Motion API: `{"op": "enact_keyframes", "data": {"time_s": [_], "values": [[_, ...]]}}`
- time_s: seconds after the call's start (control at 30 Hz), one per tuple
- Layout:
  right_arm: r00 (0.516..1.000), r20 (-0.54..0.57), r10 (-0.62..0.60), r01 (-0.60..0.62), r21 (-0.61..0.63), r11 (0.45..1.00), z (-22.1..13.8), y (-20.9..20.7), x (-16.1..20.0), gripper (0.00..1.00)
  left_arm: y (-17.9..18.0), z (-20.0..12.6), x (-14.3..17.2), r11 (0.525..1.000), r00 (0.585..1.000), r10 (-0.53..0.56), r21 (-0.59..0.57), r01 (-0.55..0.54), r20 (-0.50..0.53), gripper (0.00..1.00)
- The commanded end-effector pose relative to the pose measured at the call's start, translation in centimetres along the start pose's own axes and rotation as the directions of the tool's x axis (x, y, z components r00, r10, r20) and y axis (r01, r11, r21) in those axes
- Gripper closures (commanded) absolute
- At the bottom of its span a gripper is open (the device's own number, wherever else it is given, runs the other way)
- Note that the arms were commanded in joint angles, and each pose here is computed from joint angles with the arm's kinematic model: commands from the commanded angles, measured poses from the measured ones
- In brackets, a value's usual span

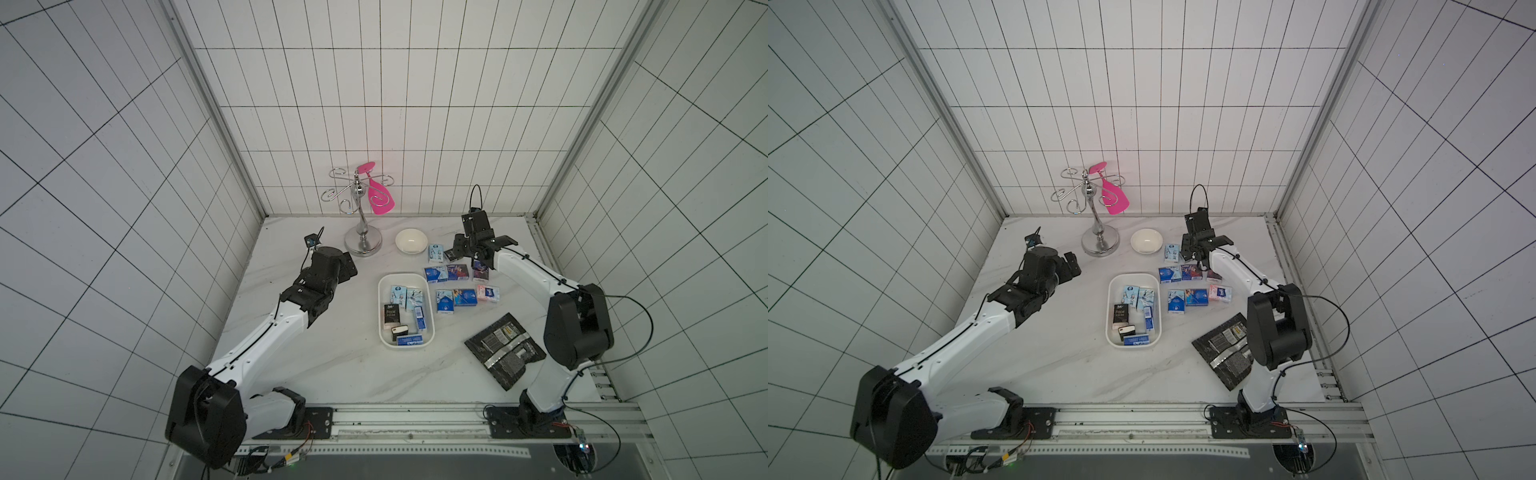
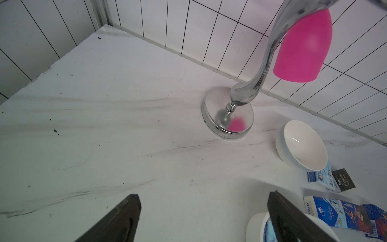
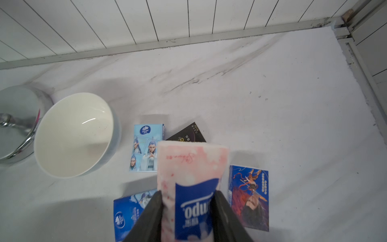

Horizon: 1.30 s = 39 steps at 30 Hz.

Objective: Take the pocket tissues out of the storage box
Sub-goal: Place the pocket tissues at the center of the board.

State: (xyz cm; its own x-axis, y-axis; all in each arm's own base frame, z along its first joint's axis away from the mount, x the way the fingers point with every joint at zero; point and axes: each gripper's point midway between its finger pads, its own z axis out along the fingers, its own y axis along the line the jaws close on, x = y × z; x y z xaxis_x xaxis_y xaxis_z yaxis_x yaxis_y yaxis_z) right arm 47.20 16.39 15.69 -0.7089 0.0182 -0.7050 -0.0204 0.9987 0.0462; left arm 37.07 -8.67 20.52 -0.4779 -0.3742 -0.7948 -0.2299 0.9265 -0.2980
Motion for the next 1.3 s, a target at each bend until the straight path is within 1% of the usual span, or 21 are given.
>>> {"op": "enact_keyframes", "data": {"time_s": [0.0, 0.13, 0.37, 0.5, 0.63, 0.73, 0.83, 1.0, 1.1, 1.27], "values": [[0.999, -0.015, -0.033, 0.033, 0.018, 0.999, 2.1, -0.8, -1.5, 0.61, -0.6, -1.0, -1.8, 1.0, 0.999, 0.009, 0.01, -0.009, 0.047, 0.02], [0.999, -0.044, -0.021, 0.024, 0.051, 0.998, 5.1, -2.4, -2.0, 0.61, -0.4, -1.1, -2.0, 1.0, 0.998, 0.015, 0.001, -0.015, 0.056, 0.02], [0.996, -0.089, -0.001, 0.005, 0.051, 0.999, 9.6, -4.6, -2.1, 0.61, -0.5, -0.9, -1.7, 1.0, 0.999, 0.015, 0.007, -0.015, 0.047, 0.02], [0.994, -0.112, 0.002, 0.007, 0.076, 0.997, 11.2, -5.8, -1.9, 0.6, -0.3, -1.0, -1.5, 1.0, 0.999, 0.017, 0.002, -0.017, 0.048, 0.02], [0.988, -0.156, -0.006, 0.013, 0.049, 0.999, 12.5, -5.8, -0.6, 0.6, -0.2, -1.1, -1.5, 1.0, 0.999, 0.016, 0.004, -0.016, 0.049, 0.02], [0.98, -0.199, -0.017, 0.022, 0.022, 1.0, 13.1, -5.4, 0.5, 0.6, -0.3, -1.2, -1.6, 1.0, 0.999, 0.013, 0.008, -0.014, 0.05, 0.02], [0.973, -0.231, -0.01, 0.019, 0.034, 0.999, 13.2, -5.4, 1.4, 0.6, -0.3, -1.2, -1.6, 1.0, 0.999, 0.012, 0.009, -0.013, 0.051, 0.02], [0.975, -0.223, 0.01, 0.001, 0.052, 0.999, 11.8, -5.5, 2.0, 0.6, -0.2, -1.1, -1.3, 1.0, 0.999, 0.01, 0.012, -0.01, 0.048, 0.02], [0.977, -0.212, 0.002, 0.01, 0.054, 0.998, 10.8, -5.0, 2.3, 0.54, -0.3, -1.2, -1.3, 1.0, 0.999, 0.007, 0.018, -0.008, 0.045, 0.02], [0.973, -0.229, -0.014, 0.033, 0.08, 0.996, 10.4, -5.0, 3.1, 0.54, -0.3, -1.5, -1.5, 1.0, 0.999, 0.002, 0.022, -0.004, 0.054, 0.02]]}}
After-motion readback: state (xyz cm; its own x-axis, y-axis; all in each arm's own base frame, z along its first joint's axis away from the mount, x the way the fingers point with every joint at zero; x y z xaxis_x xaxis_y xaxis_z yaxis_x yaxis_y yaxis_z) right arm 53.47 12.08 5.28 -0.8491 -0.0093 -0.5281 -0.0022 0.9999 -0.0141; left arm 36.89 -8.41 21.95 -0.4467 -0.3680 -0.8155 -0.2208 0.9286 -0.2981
